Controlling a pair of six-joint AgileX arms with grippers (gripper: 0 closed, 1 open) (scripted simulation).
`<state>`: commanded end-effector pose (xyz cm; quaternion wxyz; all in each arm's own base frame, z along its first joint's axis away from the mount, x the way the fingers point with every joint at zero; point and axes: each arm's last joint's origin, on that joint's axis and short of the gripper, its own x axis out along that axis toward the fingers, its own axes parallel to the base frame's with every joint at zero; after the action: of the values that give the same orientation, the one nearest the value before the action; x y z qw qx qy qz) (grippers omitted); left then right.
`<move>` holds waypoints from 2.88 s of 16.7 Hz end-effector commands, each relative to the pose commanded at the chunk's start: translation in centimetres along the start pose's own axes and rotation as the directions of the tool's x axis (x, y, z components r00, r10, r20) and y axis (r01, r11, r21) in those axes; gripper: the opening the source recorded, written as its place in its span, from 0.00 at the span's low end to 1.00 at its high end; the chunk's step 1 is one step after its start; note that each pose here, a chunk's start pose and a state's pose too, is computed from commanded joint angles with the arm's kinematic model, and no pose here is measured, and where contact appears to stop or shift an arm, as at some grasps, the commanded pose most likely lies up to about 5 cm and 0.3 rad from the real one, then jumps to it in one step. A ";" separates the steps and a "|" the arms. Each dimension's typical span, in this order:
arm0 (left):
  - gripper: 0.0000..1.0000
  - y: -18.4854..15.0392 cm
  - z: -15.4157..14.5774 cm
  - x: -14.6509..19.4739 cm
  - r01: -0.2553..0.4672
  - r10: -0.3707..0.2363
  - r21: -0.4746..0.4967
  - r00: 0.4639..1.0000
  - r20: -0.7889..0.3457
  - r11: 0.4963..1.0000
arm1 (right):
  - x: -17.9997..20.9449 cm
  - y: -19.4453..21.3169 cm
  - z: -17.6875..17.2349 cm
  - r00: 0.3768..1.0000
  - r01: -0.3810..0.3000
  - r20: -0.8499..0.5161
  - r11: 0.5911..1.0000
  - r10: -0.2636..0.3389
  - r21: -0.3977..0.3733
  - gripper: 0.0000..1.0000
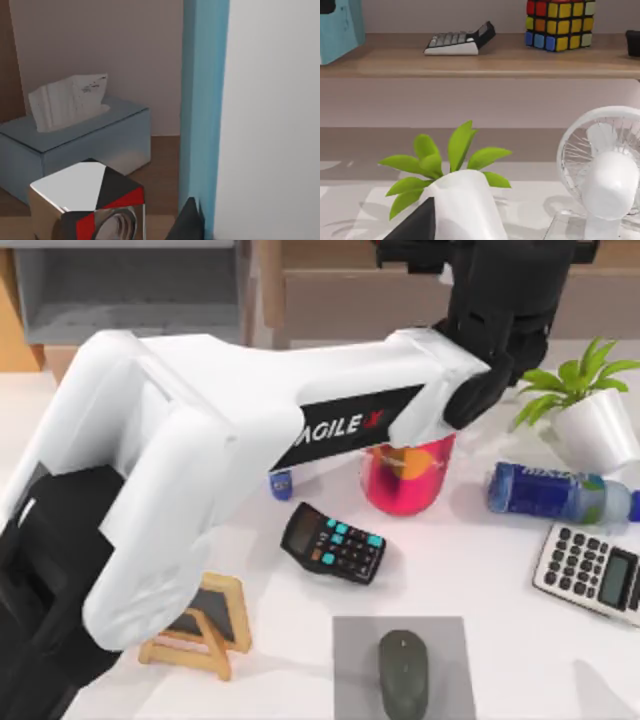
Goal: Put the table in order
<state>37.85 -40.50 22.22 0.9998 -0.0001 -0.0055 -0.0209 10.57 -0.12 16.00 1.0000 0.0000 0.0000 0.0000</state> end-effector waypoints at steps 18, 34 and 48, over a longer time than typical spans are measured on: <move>0.00 19.0 0.0 -12.3 0.243 -0.255 0.745 0.962 -0.101 0.621 | 0.0 0.0 0.0 1.000 0.000 0.000 1.000 0.000 0.000 1.00; 0.00 32.9 -7.1 -5.2 0.262 0.008 0.965 0.965 -0.263 0.010 | 0.0 0.0 0.0 1.000 0.000 0.000 1.000 0.000 0.000 1.00; 0.00 33.0 -7.6 -2.2 0.264 0.008 0.965 0.965 -0.264 0.008 | 0.0 0.0 0.0 1.000 0.000 0.000 1.000 0.000 0.000 1.00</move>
<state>37.17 -7.42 14.57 0.7018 0.7007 0.0788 -0.1016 10.57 -0.12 16.00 1.0000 0.0000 0.0000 0.0000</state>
